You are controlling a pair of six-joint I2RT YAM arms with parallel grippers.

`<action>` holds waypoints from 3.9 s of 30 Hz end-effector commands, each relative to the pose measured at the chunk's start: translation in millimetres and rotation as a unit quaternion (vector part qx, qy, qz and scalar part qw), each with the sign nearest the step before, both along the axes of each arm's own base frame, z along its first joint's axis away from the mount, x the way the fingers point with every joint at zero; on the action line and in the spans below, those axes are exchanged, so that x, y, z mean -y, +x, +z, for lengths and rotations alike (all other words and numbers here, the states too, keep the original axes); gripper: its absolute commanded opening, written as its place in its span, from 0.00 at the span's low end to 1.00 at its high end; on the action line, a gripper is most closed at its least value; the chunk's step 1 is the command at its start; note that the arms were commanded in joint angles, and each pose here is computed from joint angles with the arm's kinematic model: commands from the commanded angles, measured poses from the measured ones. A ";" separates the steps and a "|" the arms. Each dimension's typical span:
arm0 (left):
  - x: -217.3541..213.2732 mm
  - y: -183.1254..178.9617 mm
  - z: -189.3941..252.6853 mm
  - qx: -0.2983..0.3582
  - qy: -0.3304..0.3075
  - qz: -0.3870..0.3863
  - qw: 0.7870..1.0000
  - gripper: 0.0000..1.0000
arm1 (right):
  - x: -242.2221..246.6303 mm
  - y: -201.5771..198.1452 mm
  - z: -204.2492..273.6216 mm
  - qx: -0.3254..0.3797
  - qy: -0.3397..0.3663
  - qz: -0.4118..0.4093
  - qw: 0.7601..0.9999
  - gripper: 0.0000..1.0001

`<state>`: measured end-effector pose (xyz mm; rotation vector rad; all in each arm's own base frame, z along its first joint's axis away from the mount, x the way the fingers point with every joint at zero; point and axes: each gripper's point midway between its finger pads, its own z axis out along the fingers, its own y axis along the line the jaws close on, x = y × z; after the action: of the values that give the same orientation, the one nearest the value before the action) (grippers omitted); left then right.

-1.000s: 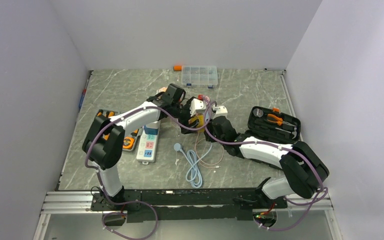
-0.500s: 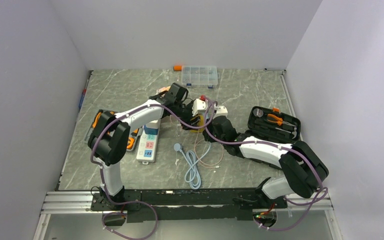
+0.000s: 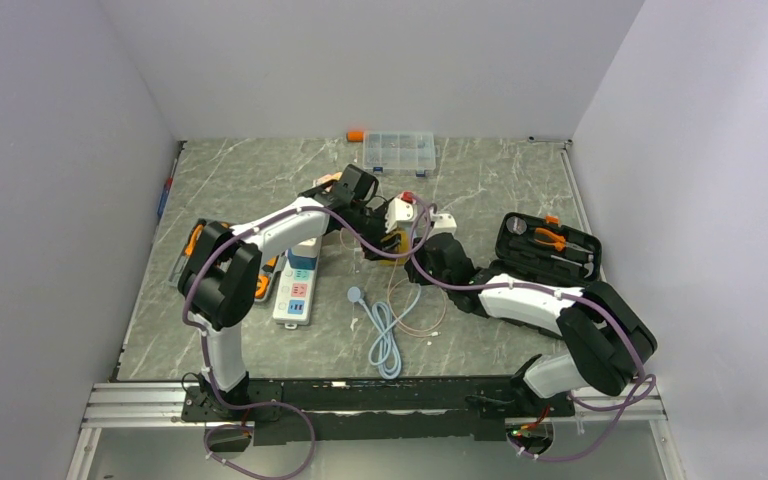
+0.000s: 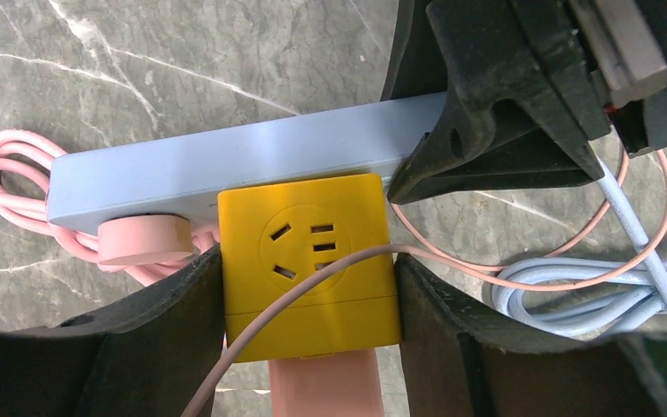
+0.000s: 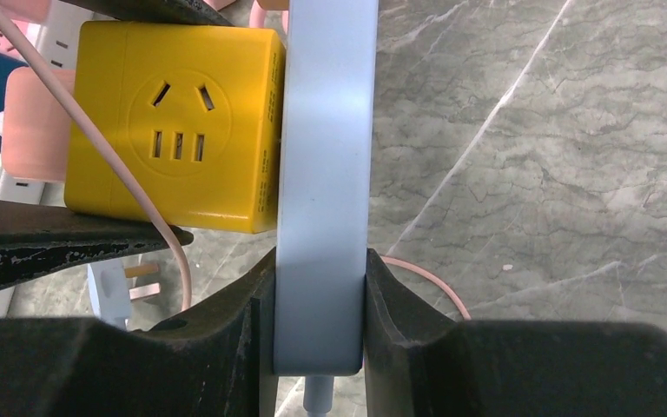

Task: Pull the plug off the socket
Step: Remove the plug from the socket, then place the plug at the center of the board, then remove the plug from the socket.

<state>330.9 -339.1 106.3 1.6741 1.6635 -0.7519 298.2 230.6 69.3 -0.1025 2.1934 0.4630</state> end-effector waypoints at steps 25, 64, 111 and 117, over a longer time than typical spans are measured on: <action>-80.7 -15.1 -16.7 0.003 0.089 -0.022 0.996 0.00 | 71.8 20.0 -39.4 -0.005 -0.125 -0.169 0.978 0.00; -69.0 -43.1 -6.1 -0.065 0.109 -0.008 0.992 0.99 | 81.4 72.4 29.9 0.005 0.074 -0.130 0.989 0.78; 30.1 86.5 54.9 0.162 -0.049 -0.022 0.985 0.99 | -8.5 94.6 109.9 0.045 0.173 0.059 0.982 0.00; 28.0 96.5 45.7 0.184 -0.038 -0.011 0.982 0.99 | -14.9 87.6 120.3 0.049 0.184 0.079 0.978 0.00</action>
<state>413.1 -362.7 131.1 1.6742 1.4433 -0.5583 373.1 221.9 103.5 0.0102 2.2210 0.7843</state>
